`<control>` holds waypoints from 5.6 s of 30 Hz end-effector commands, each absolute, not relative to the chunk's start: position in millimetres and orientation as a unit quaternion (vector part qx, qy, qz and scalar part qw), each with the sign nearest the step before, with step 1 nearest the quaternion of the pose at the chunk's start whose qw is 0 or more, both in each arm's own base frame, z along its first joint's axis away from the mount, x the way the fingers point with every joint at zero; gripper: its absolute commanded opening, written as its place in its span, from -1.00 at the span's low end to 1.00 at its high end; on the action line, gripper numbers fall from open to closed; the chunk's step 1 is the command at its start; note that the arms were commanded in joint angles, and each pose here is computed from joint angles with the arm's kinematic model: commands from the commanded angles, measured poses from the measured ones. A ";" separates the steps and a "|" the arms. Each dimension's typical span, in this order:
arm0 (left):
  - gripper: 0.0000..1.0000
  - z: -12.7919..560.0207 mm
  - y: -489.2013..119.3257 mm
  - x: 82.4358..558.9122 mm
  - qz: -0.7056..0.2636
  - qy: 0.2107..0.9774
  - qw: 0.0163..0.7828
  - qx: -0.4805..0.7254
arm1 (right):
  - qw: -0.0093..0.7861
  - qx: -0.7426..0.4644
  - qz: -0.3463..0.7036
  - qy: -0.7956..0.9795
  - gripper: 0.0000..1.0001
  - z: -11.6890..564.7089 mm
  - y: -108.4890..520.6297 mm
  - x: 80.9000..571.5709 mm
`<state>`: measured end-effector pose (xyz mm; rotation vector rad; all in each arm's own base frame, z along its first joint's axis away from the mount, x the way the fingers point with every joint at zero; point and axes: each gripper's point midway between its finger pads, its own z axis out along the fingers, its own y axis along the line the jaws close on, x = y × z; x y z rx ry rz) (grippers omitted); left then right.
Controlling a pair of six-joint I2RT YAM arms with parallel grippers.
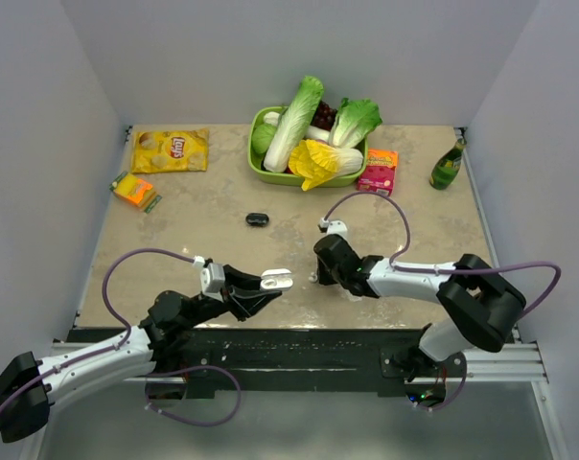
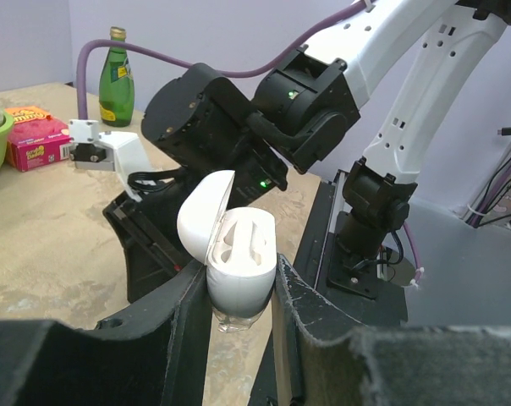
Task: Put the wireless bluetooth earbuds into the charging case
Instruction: Move the earbud to the center of the board, then pick up the earbud from the center of the board.
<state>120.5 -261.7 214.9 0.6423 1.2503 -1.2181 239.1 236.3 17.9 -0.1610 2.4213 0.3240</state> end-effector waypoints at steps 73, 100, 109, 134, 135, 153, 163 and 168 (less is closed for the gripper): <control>-1.00 204.1 -254.1 118.0 -0.524 0.544 0.599 0.266 | 0.303 -0.263 0.156 0.902 -1.00 43.4 287.2 214.8; -1.00 205.3 -252.0 118.5 -0.523 0.543 0.602 0.262 | 0.327 -0.183 0.126 0.919 -1.00 27.0 299.1 267.2; -1.00 209.5 -251.7 116.2 -0.529 0.536 0.604 0.262 | 0.328 -0.185 0.148 0.914 -1.00 30.3 323.4 283.0; -1.00 218.6 -251.3 110.4 -0.541 0.519 0.606 0.265 | 0.391 -0.158 0.142 0.895 -0.46 75.8 319.8 334.1; -1.00 219.8 -250.7 110.2 -0.542 0.518 0.607 0.264 | 0.392 -0.151 0.140 0.896 -0.54 74.5 316.7 338.1; -1.00 218.7 -249.4 111.1 -0.540 0.521 0.608 0.260 | 0.367 -0.155 0.184 0.898 -0.82 47.7 332.2 357.3; -1.00 220.2 -249.4 110.0 -0.543 0.519 0.607 0.259 | 0.345 -0.160 0.189 0.905 -0.89 29.6 322.3 337.2; -1.00 211.6 -249.2 109.3 -0.543 0.525 0.602 0.259 | 0.336 -0.165 0.195 0.907 -0.88 24.0 317.3 325.2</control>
